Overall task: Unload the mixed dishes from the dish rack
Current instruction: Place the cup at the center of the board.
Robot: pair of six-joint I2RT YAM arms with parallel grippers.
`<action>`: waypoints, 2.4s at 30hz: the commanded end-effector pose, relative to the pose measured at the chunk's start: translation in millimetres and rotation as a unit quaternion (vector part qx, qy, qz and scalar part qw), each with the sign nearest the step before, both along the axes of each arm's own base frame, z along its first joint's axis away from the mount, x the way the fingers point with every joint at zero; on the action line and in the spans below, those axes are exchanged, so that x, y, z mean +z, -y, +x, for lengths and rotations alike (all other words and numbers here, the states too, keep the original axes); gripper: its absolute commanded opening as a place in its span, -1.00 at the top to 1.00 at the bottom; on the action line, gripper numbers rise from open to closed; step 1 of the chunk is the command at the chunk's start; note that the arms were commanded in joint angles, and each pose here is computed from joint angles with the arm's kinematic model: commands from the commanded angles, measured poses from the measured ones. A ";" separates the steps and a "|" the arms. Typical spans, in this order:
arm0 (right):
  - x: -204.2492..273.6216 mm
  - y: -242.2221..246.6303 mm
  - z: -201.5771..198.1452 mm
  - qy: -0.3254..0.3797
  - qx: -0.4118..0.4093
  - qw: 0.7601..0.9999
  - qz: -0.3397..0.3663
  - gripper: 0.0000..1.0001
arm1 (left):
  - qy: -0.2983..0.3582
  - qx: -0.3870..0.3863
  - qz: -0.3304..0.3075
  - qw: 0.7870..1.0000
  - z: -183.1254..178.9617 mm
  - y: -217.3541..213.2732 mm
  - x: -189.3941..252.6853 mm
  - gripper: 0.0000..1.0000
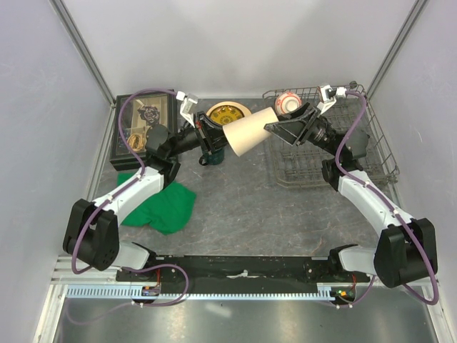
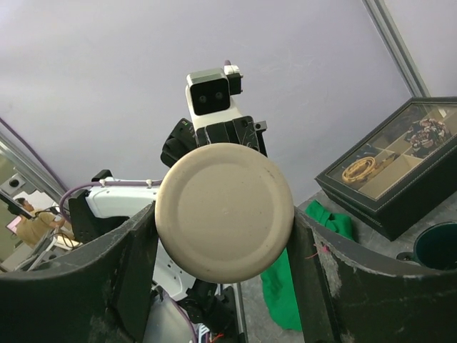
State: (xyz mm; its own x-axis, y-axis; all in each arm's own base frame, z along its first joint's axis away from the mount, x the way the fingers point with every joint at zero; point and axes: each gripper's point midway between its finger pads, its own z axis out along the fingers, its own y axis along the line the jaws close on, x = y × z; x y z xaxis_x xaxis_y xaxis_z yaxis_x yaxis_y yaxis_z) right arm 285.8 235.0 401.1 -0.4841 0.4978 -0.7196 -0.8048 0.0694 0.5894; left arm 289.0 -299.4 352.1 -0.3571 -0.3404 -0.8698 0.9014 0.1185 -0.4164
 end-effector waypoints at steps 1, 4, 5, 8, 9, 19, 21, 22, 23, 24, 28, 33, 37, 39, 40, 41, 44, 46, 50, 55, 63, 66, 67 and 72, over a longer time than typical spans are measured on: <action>0.5 -2.6 -10.2 0.046 -0.001 0.999 -0.021 -0.50 | 0.007 -0.019 -0.022 1.000 -8.6 2.4 24.8 0.97; -3.9 -1.8 -7.7 0.041 -0.012 0.999 -0.031 -0.74 | 0.015 -0.018 -0.019 1.000 -10.0 1.3 27.1 0.97; -4.4 -1.4 -8.9 0.042 -0.015 0.998 -0.033 -0.89 | 0.020 -0.016 -0.017 1.000 -10.8 -0.5 28.4 0.97; -7.4 0.7 -7.4 0.042 -0.029 0.998 -0.041 -0.96 | 0.023 -0.007 -0.015 1.000 -9.3 -4.4 29.8 0.97; -7.8 1.0 -7.0 0.042 -0.031 0.998 -0.042 -0.96 | 0.025 -0.004 -0.015 1.000 -9.6 -6.0 31.6 0.97; -4.9 8.6 -6.8 0.042 -0.043 0.997 -0.047 -0.96 | 0.022 0.050 -0.017 0.998 10.3 -38.2 34.9 0.97; -4.7 9.6 -8.8 0.046 -0.043 0.997 -0.049 -0.96 | 0.020 0.059 -0.013 0.998 16.4 -43.1 34.7 0.97; -4.2 9.8 -9.9 0.047 -0.043 0.997 -0.049 -0.96 | 0.012 0.062 -0.003 0.998 20.7 -45.2 33.7 0.97; -4.2 10.1 -11.9 0.051 -0.042 0.996 -0.052 -0.96 | 0.016 0.069 0.008 0.997 26.1 -46.2 30.5 0.97; -5.3 10.3 -11.7 0.057 -0.045 0.996 -0.057 -0.96 | 0.017 0.072 0.018 0.997 29.5 -45.7 28.1 0.97; -8.4 11.2 -14.0 0.068 -0.051 0.993 -0.081 -0.96 | 0.005 0.115 0.105 0.988 67.2 -46.0 23.9 0.97; -8.7 12.1 -14.2 0.079 -0.058 0.989 -0.106 -0.96 | -0.036 0.150 0.214 0.965 110.3 -51.4 -18.4 0.97; -9.8 14.3 -13.9 0.084 -0.068 0.986 -0.125 -0.96 | -0.043 0.159 0.269 0.949 140.6 -51.2 -22.8 0.97; -10.6 16.0 -12.2 0.095 -0.076 0.983 -0.136 -0.96 | -0.062 0.160 0.311 0.935 150.2 -55.3 -42.7 0.97; -11.8 16.7 -12.5 0.092 -0.078 0.983 -0.142 -0.96 | -0.058 0.162 0.320 0.932 163.1 -52.3 -43.8 0.97; -12.4 17.3 -12.8 0.095 -0.081 0.982 -0.145 -0.96 | -0.050 0.162 0.340 0.925 170.5 -52.8 -51.9 0.97; -13.0 20.3 -11.8 0.102 -0.091 0.978 -0.158 -0.96 | -0.067 0.154 0.395 0.903 185.9 -51.0 -78.9 0.97; -12.7 23.2 -11.1 0.106 -0.100 0.975 -0.167 -0.97 | -0.063 0.156 0.431 0.887 189.4 -50.5 -80.8 0.97; -12.1 29.6 -9.4 0.108 -0.115 0.972 -0.171 -0.96 | -0.046 0.151 0.494 0.855 201.1 -51.1 -107.1 0.97; -12.9 34.8 -7.5 0.107 -0.127 0.971 -0.173 -0.96 | -0.014 0.141 0.559 0.817 197.7 -43.8 -134.3 0.97; -12.8 38.5 -6.5 0.104 -0.133 0.970 -0.172 -0.96 | 0.045 0.101 0.648 0.753 186.0 -36.1 -167.4 0.97; -13.7 39.4 -6.1 0.103 -0.134 0.970 -0.173 -0.96 | 0.067 0.087 0.673 0.731 184.9 -34.6 -177.4 0.97; -13.9 39.5 -6.5 0.103 -0.134 0.970 -0.173 -0.96 | 0.071 0.085 0.681 0.724 183.7 -33.7 -179.1 0.97; -15.4 39.0 -6.2 0.102 -0.133 0.971 -0.173 -0.97 | 0.093 0.063 0.703 0.702 181.8 -31.1 -190.1 0.97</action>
State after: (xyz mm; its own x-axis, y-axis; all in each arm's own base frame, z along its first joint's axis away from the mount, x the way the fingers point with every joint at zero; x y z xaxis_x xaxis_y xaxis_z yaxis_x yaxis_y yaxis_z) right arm 282.5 199.2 365.6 -0.2791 0.2885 -0.9159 -0.8080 0.4448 0.3864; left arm 463.6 -273.1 153.9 -0.3253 0.8269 -0.4587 0.8582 0.4618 0.2240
